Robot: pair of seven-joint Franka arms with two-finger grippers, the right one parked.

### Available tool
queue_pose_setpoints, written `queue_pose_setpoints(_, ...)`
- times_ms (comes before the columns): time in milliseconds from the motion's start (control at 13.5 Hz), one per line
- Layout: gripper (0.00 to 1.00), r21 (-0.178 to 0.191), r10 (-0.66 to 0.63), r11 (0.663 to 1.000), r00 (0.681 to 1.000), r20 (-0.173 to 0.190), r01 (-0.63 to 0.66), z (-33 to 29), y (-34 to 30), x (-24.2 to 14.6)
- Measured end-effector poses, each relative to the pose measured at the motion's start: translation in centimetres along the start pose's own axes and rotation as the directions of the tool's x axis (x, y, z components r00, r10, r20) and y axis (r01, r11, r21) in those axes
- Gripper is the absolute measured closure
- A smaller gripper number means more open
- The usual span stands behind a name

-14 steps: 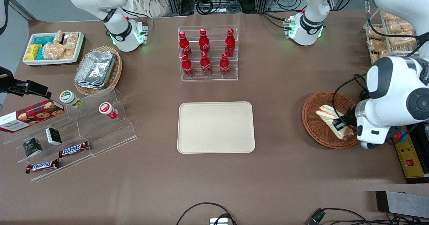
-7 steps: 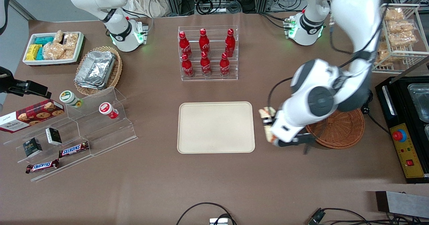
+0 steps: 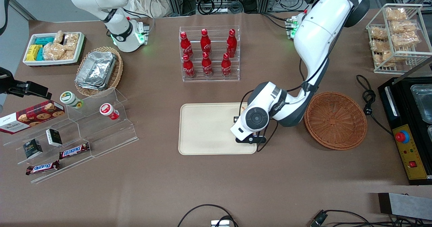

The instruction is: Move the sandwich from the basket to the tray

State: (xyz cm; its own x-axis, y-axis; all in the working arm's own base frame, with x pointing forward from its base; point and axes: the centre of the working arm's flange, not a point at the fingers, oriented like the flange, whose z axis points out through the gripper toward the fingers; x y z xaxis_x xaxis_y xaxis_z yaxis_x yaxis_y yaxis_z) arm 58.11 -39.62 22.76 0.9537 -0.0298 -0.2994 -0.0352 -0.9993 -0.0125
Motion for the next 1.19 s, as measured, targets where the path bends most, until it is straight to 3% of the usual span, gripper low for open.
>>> queue_pose_setpoints(222, 0.81, -0.029, -0.015, 0.999, 0.999, -0.045, 0.014, 0.3, -0.4, 1.3)
queue_pose_setpoints(815, 0.0, -0.074, -0.045, 0.997, 0.99, -0.134, 0.035, -4.5, -1.5, 2.6)
queue_pose_setpoints(1037, 0.0, -0.061, -0.095, 0.994, 0.981, -0.168, 0.085, -11.5, -5.6, 2.2)
queue_pose_setpoints(1185, 0.0, -0.044, -0.145, 0.989, 0.974, -0.172, 0.14, -16.4, -9.8, 1.1)
